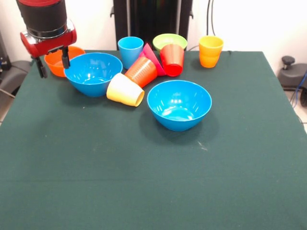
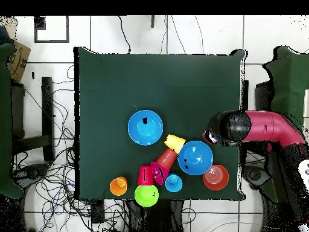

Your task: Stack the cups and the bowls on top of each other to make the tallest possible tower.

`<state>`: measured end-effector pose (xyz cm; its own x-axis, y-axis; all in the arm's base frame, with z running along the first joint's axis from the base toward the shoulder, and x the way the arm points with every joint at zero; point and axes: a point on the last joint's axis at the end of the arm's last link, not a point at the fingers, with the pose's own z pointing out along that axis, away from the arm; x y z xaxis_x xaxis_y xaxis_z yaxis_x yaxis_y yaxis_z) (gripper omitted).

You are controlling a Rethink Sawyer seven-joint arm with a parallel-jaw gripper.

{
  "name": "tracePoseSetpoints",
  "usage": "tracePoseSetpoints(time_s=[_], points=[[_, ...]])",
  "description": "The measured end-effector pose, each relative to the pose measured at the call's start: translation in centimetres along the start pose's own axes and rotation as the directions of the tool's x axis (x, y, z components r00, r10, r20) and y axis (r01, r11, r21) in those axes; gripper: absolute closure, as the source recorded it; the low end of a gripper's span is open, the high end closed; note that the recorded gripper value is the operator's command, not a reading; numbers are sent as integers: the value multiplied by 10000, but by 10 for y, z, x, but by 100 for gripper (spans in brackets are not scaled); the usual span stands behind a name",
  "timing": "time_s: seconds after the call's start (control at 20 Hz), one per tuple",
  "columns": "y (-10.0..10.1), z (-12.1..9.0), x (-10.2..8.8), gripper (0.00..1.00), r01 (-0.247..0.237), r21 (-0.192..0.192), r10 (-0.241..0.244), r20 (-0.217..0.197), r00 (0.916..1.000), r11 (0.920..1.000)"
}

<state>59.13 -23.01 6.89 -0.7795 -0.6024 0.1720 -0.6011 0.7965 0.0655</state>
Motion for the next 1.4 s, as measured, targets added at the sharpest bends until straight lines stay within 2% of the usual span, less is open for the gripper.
tracePoseSetpoints(time_s=[0.35,0.65,0.95,1.25,1.3,1.4], points=[[0,1,1,0,-5,-35,5,2,10000,10000],[-2,-1,11,0,-110,-63,110,28,9999,9999],[6,-20,29,0,-208,-147,209,113,9997,9997],[26,-58,47,0,-333,-164,336,202,9992,9993],[33,-68,51,0,-349,-104,351,250,9991,9993],[40,-75,52,0,-307,-7,307,280,9991,9995]])
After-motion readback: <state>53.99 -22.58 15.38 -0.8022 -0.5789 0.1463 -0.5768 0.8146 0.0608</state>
